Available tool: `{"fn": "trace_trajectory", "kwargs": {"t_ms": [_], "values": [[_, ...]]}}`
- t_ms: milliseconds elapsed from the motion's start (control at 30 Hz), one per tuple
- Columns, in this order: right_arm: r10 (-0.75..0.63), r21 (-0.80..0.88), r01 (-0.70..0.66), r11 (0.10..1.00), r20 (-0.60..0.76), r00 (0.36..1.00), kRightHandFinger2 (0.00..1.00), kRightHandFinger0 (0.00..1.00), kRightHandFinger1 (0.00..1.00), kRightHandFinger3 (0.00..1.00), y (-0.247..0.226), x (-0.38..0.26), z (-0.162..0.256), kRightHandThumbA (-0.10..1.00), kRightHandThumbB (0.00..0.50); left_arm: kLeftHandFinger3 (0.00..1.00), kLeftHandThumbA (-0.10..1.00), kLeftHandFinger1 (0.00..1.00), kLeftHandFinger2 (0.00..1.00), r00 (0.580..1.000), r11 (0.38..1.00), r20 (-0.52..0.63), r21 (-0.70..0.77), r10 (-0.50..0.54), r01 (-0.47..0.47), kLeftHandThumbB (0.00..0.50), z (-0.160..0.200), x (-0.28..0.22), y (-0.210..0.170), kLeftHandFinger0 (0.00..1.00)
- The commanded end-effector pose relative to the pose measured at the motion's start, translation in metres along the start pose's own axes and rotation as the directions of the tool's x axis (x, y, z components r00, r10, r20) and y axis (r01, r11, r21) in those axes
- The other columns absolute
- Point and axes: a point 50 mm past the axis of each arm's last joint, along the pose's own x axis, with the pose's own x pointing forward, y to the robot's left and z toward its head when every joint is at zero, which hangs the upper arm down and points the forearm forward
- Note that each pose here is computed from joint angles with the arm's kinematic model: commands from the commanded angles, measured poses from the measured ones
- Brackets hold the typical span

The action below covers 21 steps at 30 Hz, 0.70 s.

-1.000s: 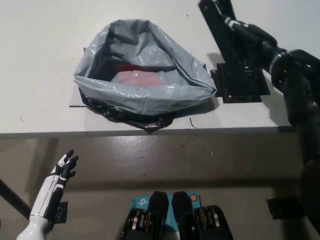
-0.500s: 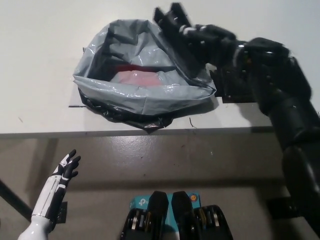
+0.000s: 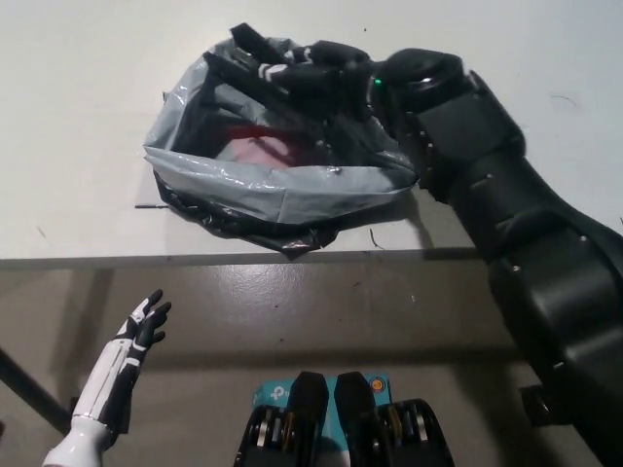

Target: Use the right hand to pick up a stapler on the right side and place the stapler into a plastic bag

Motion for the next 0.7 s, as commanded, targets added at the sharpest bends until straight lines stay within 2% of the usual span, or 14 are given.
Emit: {"fn": "trace_trajectory", "kwargs": {"t_ms": [0,33,167,200,233,267,333,367,400,433,467,500,533,667], "values": [[-0.02,-0.186,0.057,0.981,0.197,0.98,0.5,0.0,0.18,0.52,0.007,-0.011,0.076,0.32,0.242,1.0,1.0,1.0,1.0,0.996,0.998,0.079,0.056,-0.046,0.042,0.0,0.016,0.007,0.001,1.0],[-0.022,-0.202,0.064,0.977,0.203,0.979,0.52,0.0,0.21,0.61,0.01,-0.011,0.078,0.33,0.242,1.0,1.0,1.0,1.0,0.995,0.997,0.083,0.062,-0.052,0.047,0.0,0.018,0.007,0.0,1.0],[-0.032,-0.31,0.107,0.945,0.235,0.971,0.56,0.0,0.28,0.31,0.019,-0.008,0.081,0.35,0.223,1.0,1.0,1.0,1.0,0.994,0.995,0.088,0.082,-0.064,0.057,0.01,0.018,0.007,-0.001,1.0],[-0.033,-0.315,0.109,0.943,0.237,0.971,0.56,0.0,0.28,0.32,0.019,-0.008,0.081,0.37,0.222,1.0,1.0,1.0,1.0,0.994,0.995,0.088,0.082,-0.065,0.058,0.01,0.018,0.007,-0.001,1.0],[-0.066,-0.405,0.182,0.896,0.284,0.957,0.64,0.06,0.38,0.38,0.021,-0.007,0.08,0.4,0.254,1.0,1.0,1.0,1.0,0.993,0.994,0.088,0.086,-0.072,0.065,0.0,0.02,0.008,-0.001,1.0],[-0.081,-0.465,0.228,0.856,0.314,0.946,0.73,0.14,0.48,0.34,0.022,-0.007,0.078,0.4,0.233,1.0,1.0,1.0,1.0,0.993,0.994,0.09,0.088,-0.074,0.066,0.002,0.021,0.008,-0.001,1.0],[-0.092,-0.575,0.309,0.757,0.375,0.922,0.58,0.27,0.48,0.33,0.022,-0.007,0.075,0.41,0.225,1.0,1.0,1.0,1.0,0.993,0.994,0.095,0.085,-0.073,0.065,0.0,0.022,0.009,-0.001,1.0],[-0.098,-0.633,0.368,0.681,0.42,0.902,0.41,0.14,0.3,0.34,0.022,-0.007,0.072,0.41,0.222,1.0,1.0,1.0,1.0,0.993,0.994,0.1,0.09,-0.068,0.059,0.005,0.023,0.01,-0.001,1.0],[-0.106,-0.708,0.454,0.541,0.479,0.872,0.34,0.06,0.21,0.37,0.021,-0.007,0.065,0.4,0.233,1.0,1.0,1.0,1.0,0.992,0.994,0.103,0.092,-0.066,0.057,0.006,0.024,0.011,-0.001,1.0],[-0.117,-0.723,0.513,0.463,0.523,0.844,0.38,0.07,0.23,0.44,0.021,-0.006,0.06,0.39,0.254,1.0,1.0,1.0,1.0,0.992,0.994,0.099,0.091,-0.071,0.062,0.015,0.024,0.011,-0.001,1.0],[-0.124,-0.732,0.537,0.419,0.54,0.833,0.47,0.21,0.37,0.51,0.021,-0.006,0.058,0.42,0.267,1.0,1.0,1.0,1.0,0.993,0.994,0.097,0.092,-0.073,0.064,0.024,0.025,0.011,-0.001,1.0],[-0.123,-0.759,0.541,0.362,0.537,0.835,0.93,0.57,0.8,0.93,0.019,-0.006,0.055,0.53,0.254,1.0,1.0,1.0,1.0,0.992,0.994,0.094,0.087,-0.078,0.07,0.025,0.026,0.012,-0.001,1.0],[-0.122,-0.771,0.533,0.35,0.527,0.841,1.0,0.99,1.0,1.0,0.017,-0.006,0.053,0.59,0.287,1.0,1.0,1.0,1.0,0.992,0.994,0.094,0.084,-0.08,0.072,0.026,0.026,0.012,-0.001,1.0],[-0.124,-0.796,0.5,0.341,0.489,0.863,1.0,1.0,1.0,1.0,0.011,-0.005,0.045,0.68,0.385,1.0,1.0,1.0,1.0,0.991,0.994,0.1,0.075,-0.084,0.077,0.033,0.028,0.014,-0.001,1.0]]}}
